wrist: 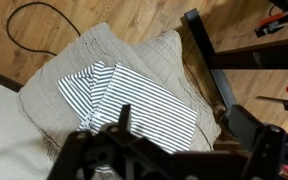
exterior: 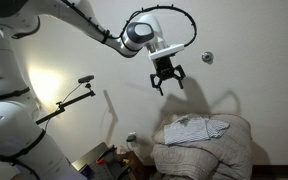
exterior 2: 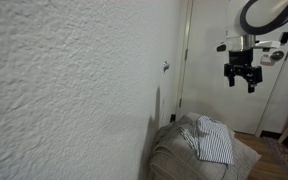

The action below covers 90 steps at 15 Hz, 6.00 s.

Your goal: Unfold the striped garment

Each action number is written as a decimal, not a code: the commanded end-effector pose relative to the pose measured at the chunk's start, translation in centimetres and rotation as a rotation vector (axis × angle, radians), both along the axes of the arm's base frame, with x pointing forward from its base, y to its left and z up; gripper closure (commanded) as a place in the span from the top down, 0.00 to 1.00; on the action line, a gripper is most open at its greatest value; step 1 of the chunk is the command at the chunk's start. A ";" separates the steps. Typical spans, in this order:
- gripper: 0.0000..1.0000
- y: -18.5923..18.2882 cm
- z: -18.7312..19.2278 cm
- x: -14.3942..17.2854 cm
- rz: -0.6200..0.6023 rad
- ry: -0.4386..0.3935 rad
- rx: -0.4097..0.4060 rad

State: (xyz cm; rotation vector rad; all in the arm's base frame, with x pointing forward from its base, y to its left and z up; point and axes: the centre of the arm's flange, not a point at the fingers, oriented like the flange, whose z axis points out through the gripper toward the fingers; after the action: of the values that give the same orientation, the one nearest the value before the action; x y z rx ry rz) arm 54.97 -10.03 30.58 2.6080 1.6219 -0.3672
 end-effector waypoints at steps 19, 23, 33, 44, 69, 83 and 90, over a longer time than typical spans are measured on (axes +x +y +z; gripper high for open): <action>1.00 2.4 -12.7 10.0 0.211 0.157 0.014; 1.00 3.0 -13.6 9.1 0.196 0.144 0.021; 1.00 2.8 -14.5 9.3 0.192 0.153 0.021; 1.00 3.0 -16.6 12.8 0.217 0.044 0.011; 1.00 2.4 -21.4 16.4 0.233 0.113 0.008; 1.00 3.4 -21.1 15.2 0.256 0.121 -0.010; 1.00 4.2 -21.5 14.3 0.258 0.150 -0.018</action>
State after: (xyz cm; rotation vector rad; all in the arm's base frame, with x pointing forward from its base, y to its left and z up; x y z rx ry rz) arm 70.34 -5.69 8.25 2.3863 1.9680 -0.5283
